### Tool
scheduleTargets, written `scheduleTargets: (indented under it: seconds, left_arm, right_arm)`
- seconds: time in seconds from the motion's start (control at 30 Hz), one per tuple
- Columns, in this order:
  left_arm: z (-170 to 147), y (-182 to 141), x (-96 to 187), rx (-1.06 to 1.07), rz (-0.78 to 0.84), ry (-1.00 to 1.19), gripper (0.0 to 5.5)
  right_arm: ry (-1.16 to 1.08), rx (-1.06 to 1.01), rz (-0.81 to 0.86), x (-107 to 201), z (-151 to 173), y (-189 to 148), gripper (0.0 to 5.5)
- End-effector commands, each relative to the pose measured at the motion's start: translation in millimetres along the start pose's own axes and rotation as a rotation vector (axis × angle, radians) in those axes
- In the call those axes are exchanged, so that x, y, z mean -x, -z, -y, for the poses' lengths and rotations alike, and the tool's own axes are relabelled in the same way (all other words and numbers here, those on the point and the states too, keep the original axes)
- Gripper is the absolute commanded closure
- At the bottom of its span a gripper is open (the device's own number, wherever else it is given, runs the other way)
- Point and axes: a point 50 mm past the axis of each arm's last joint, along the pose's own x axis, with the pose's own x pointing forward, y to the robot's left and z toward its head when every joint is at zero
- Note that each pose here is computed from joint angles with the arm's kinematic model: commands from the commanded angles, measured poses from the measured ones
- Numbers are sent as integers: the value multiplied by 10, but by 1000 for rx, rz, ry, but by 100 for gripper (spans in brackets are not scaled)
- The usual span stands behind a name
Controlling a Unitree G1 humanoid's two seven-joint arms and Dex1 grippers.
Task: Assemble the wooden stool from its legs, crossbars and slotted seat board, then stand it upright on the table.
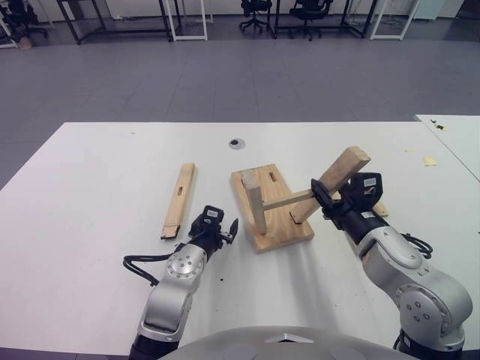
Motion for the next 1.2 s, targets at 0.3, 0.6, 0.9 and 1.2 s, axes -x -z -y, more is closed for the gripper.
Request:
scheduleTargets:
  seconds: [0.3, 0.6, 0.9, 1.2]
  left_arm:
    - [233, 40, -162, 102, -38, -22, 152]
    - [231, -494, -351, 54, 123, -46, 152]
    - [10, -584, -242, -28, 169, -99, 152]
    - [-616, -1284, 279, 0, 581, -195, 152]
  right_arm:
    - [-278, 158, 39, 41, -55, -142, 240]
    - [-328, 268, -29, 52, -149, -8, 240]
    - [-120, -62, 89, -2, 127, -83, 240]
    - [-208, -11, 689, 132, 96, -1535, 240]
